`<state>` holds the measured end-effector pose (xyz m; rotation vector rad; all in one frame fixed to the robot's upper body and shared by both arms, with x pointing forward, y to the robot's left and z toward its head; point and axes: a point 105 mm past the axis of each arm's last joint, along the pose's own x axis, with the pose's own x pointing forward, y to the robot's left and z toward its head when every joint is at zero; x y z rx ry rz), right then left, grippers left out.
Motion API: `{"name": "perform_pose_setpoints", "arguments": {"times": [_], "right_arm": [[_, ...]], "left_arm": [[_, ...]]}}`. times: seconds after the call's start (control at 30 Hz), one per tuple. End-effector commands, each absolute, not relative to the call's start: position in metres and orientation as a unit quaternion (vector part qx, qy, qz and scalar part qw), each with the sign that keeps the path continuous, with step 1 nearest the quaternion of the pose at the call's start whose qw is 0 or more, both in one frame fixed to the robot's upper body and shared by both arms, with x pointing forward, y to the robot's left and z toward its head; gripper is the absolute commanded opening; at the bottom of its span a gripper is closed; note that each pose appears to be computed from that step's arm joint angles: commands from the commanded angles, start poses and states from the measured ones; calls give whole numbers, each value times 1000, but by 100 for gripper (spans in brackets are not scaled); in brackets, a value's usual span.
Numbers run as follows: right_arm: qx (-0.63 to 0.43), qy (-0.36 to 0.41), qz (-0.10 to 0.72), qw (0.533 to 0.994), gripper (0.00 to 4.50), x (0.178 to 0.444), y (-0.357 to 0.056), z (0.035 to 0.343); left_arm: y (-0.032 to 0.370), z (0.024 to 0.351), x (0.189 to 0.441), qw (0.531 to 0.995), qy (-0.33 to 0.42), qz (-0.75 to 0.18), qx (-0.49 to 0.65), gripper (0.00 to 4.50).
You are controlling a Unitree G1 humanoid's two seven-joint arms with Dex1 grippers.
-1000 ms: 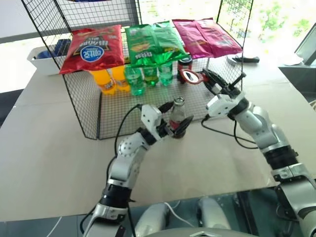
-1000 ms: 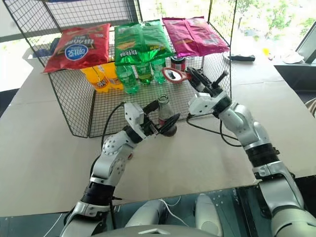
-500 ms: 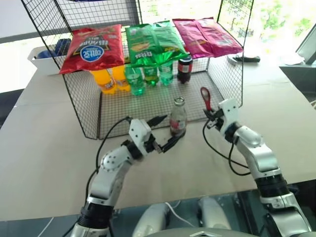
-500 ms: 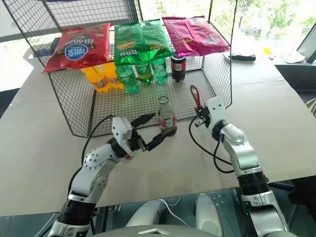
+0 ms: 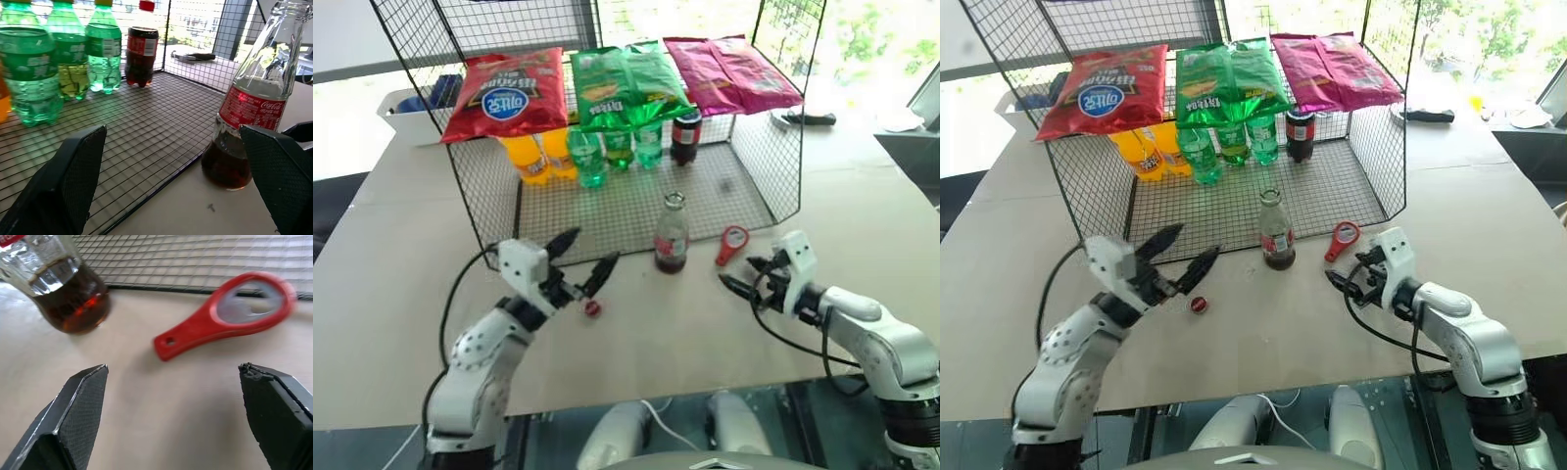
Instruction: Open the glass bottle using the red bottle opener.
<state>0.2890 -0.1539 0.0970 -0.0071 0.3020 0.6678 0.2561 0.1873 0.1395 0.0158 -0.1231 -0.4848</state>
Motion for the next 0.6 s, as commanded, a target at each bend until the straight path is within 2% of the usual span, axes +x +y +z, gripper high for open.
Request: {"name": "perform_pose_setpoints", "arguments": {"times": [0.03, 0.33, 0.6], "right_arm": [[-43, 85, 357, 929, 441, 281, -163, 112], [-82, 40, 384, 919, 441, 268, -199, 96], [-77, 31, 434, 897, 441, 261, -206, 91]], "left_arm": [[212, 138, 237, 977, -43, -203, 58, 450], [247, 94, 191, 982, 51, -171, 56, 450], [256, 78, 193, 975, 74, -188, 97, 450]]}}
